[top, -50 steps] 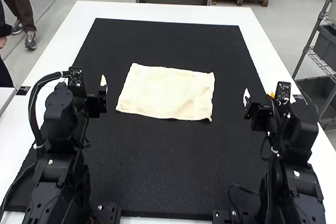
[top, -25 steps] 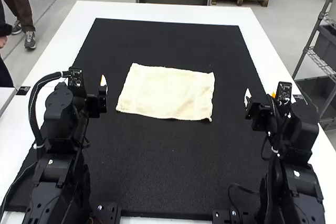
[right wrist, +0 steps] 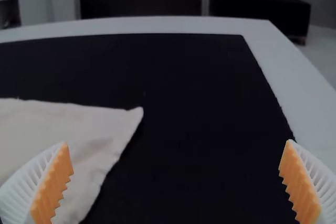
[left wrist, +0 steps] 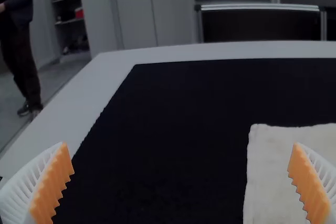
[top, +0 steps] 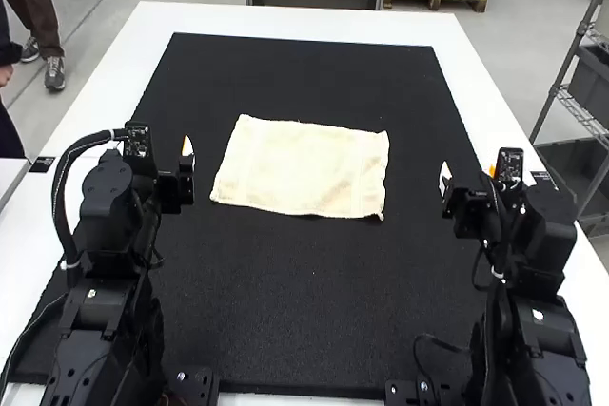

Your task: Fold the towel.

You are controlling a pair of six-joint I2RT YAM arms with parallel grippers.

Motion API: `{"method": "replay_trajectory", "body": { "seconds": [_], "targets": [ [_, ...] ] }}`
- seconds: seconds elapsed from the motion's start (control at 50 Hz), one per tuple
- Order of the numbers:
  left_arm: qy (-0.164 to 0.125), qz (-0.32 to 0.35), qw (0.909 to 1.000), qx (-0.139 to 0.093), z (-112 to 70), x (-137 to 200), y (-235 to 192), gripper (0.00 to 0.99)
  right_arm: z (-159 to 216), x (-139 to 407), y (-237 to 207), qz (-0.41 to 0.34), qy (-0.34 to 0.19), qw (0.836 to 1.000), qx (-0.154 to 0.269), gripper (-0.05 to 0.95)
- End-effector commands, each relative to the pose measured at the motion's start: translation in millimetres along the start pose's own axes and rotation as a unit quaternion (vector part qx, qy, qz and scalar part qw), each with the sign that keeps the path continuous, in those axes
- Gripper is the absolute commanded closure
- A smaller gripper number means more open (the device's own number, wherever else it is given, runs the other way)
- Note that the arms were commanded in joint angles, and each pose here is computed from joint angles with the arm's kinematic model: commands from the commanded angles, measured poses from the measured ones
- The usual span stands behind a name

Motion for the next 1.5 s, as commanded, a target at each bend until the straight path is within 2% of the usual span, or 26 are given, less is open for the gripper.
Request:
{"method": "replay_trajectory", "body": {
  "seconds": [0.0, 0.26, 0.3, 0.36, 0.42, 0.44, 0.46, 0.56, 0.72, 0.88, 0.96, 1.02, 1.08, 1.14, 1.18, 1.22, 1.3, 1.36, 1.4, 1.44, 1.48],
  "targets": [
    [0.006, -0.006, 1.0000, 0.001, 0.8, 0.6, 1.1, 0.036, 0.7, 0.0, -7.6, 0.017, 0.005, 1.000, 0.003, -0.01],
    [0.007, -0.008, 0.9999, 0.001, 1.0, 0.6, 1.5, 0.038, 0.7, 0.1, -6.2, 0.014, 0.004, 1.000, 0.002, -0.01],
    [0.009, -0.016, 0.9998, -0.007, 1.8, 0.7, 4.5, 0.038, 1.0, 0.2, -4.3, 0.009, 0.005, 1.000, -0.001, -0.01],
    [0.016, -0.034, 0.9988, -0.031, 3.8, 1.1, 10.5, 0.038, 0.9, 0.2, 4.5, -0.019, 0.002, 1.000, -0.001, -0.01],
    [0.047, -0.063, 0.9961, -0.040, 10.7, 2.6, 21.6, 0.039, 1.1, 1.9, 22.4, -0.073, -0.005, 0.997, 0.011, 0.00],
    [0.072, -0.074, 0.9937, -0.043, 16.1, 4.0, 26.8, 0.039, 2.0, 2.5, 26.3, -0.084, -0.002, 0.996, 0.014, 0.00],
    [0.084, -0.090, 0.9914, -0.042, 19.1, 5.4, 32.6, 0.039, 3.9, 3.6, 32.2, -0.102, 0.004, 0.995, 0.020, 0.00],
    [0.114, -0.138, 0.9823, -0.053, 26.7, 11.5, 51.2, 0.072, 10.7, 11.2, 57.5, -0.173, 0.015, 0.982, 0.078, 0.01],
    [0.137, -0.165, 0.9753, -0.052, 35.2, 18.4, 71.1, 0.079, 11.7, 18.8, 77.3, -0.198, 0.000, 0.977, 0.080, 0.01],
    [0.145, -0.170, 0.9735, -0.048, 46.0, 19.1, 106.2, 0.080, 23.2, 30.5, 115.1, -0.220, 0.034, 0.974, 0.034, 0.01],
    [0.144, -0.158, 0.9759, -0.043, 51.6, 10.3, 127.6, 0.072, 28.9, 24.5, 133.4, -0.199, 0.061, 0.978, -0.001, 0.00],
    [0.134, -0.137, 0.9809, -0.035, 53.8, -2.3, 141.1, 0.061, 30.7, 13.0, 145.6, -0.168, 0.072, 0.983, -0.029, 0.00],
    [0.110, -0.090, 0.9896, -0.022, 51.5, -24.1, 146.6, 0.049, 30.7, -6.2, 157.8, -0.126, 0.077, 0.988, -0.052, 0.00],
    [0.098, -0.054, 0.9937, -0.005, 49.7, -43.1, 143.9, 0.038, 26.1, -27.8, 158.5, -0.077, 0.064, 0.992, -0.072, 0.00],
    [0.081, -0.019, 0.9965, 0.002, 44.2, -59.1, 134.5, 0.038, 23.1, -42.8, 153.0, -0.040, 0.058, 0.994, -0.082, 0.00],
    [0.075, 0.005, 0.9971, 0.010, 40.9, -69.0, 124.5, 0.039, 17.3, -60.9, 140.1, 0.002, 0.045, 0.995, -0.091, 0.00],
    [0.070, 0.046, 0.9965, 0.007, 35.2, -83.7, 104.8, 0.039, 10.7, -81.7, 119.4, 0.060, 0.032, 0.994, -0.086, 0.00],
    [0.065, 0.069, 0.9955, 0.005, 30.3, -90.6, 91.3, 0.041, 1.3, -93.7, 103.7, 0.096, -0.001, 0.992, -0.088, 0.00],
    [0.058, 0.091, 0.9940, 0.019, 26.1, -94.4, 78.9, 0.054, -4.7, -99.5, 93.8, 0.113, -0.023, 0.990, -0.082, 0.00],
    [0.051, 0.110, 0.9922, 0.031, 22.7, -97.0, 67.3, 0.115, -10.2, -102.8, 86.3, 0.126, -0.041, 0.988, -0.077, 0.00],
    [0.053, 0.129, 0.9898, 0.029, 22.5, -98.9, 54.8, 0.133, -12.5, -103.7, 81.3, 0.133, -0.045, 0.987, -0.075, 0.00]
  ]
}}
Point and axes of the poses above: each hand's point on the last joint's axis, 136 mm out from that joint toward the fingers, its own x axis back along the fingers, its own z axis along the line the jaws close on, y = z × x, the point moved 8 cm from there along x, back along the fingers, and after that the axes turned 10 degrees about -x, right-handed, at the moved point
